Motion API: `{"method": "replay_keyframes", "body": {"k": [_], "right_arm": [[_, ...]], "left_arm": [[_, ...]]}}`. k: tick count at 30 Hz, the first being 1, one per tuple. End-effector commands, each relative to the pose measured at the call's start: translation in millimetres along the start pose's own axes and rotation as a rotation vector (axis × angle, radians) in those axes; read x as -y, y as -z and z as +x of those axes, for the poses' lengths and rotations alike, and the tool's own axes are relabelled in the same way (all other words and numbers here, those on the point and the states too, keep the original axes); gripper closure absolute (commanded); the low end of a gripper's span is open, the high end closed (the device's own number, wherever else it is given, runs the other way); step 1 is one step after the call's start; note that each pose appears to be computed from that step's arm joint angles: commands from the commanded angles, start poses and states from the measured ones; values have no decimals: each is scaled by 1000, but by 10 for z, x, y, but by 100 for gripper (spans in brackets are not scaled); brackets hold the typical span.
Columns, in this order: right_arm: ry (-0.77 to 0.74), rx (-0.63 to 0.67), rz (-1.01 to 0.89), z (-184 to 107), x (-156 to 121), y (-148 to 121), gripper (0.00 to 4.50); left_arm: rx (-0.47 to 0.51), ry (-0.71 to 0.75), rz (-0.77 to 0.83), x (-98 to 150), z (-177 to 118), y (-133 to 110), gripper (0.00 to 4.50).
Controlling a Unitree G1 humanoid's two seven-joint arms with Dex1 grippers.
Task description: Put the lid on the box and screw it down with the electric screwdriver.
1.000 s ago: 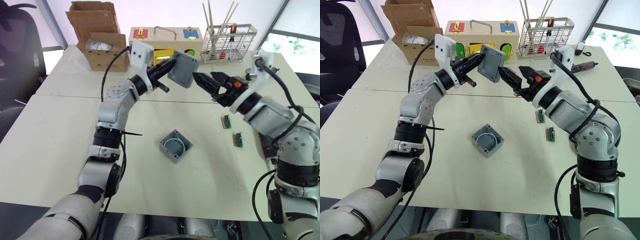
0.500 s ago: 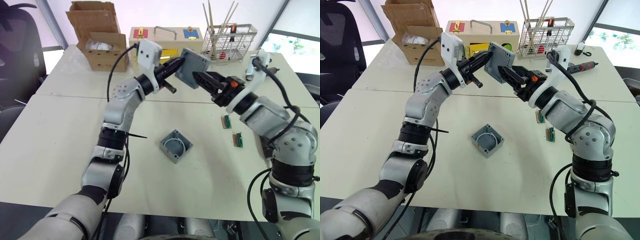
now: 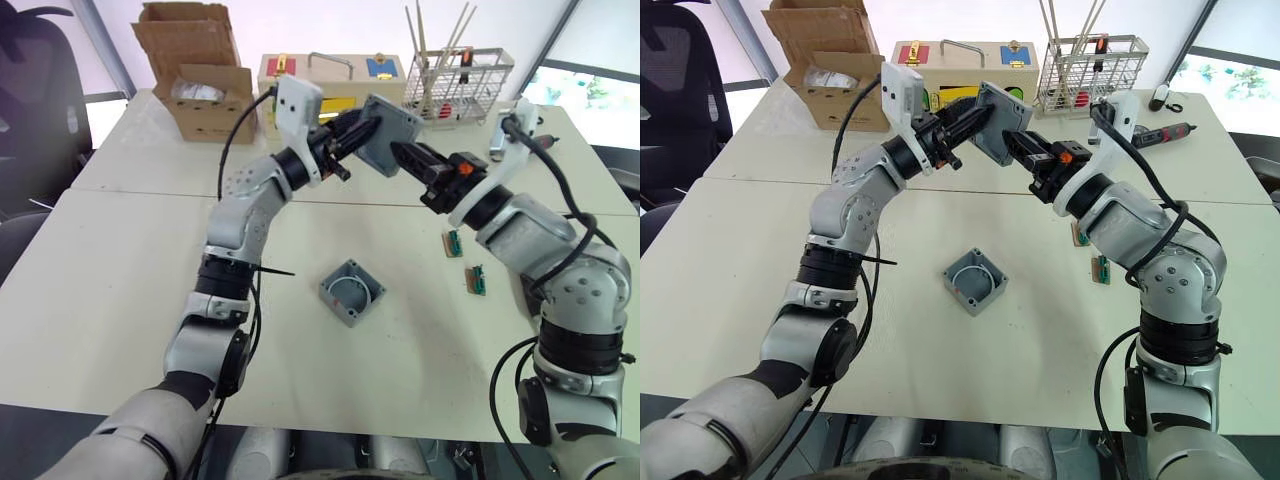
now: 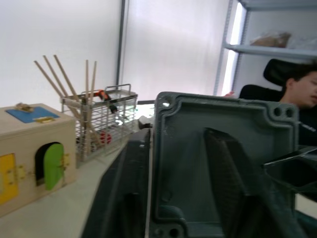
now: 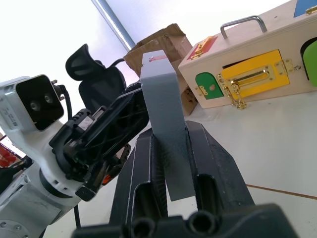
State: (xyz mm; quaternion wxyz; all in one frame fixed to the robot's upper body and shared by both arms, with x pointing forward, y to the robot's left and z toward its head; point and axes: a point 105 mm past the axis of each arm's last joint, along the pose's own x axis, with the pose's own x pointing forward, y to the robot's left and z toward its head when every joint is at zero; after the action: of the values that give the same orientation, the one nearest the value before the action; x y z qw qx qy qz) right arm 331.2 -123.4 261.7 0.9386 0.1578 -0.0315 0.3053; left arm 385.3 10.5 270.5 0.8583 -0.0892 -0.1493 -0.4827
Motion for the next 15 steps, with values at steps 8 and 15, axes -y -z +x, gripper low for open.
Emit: {"method": "replay_keyframes", "body": {"k": [8,15], "right_arm": [[161,187,-519,-260,27,-182,436],[107,56,-1250,-667,-218,437,436]], "left_arm": [[207,-149,-297,-348,-555,-267,2],[36,-171,-265,-173,-1051,80,2]]}}
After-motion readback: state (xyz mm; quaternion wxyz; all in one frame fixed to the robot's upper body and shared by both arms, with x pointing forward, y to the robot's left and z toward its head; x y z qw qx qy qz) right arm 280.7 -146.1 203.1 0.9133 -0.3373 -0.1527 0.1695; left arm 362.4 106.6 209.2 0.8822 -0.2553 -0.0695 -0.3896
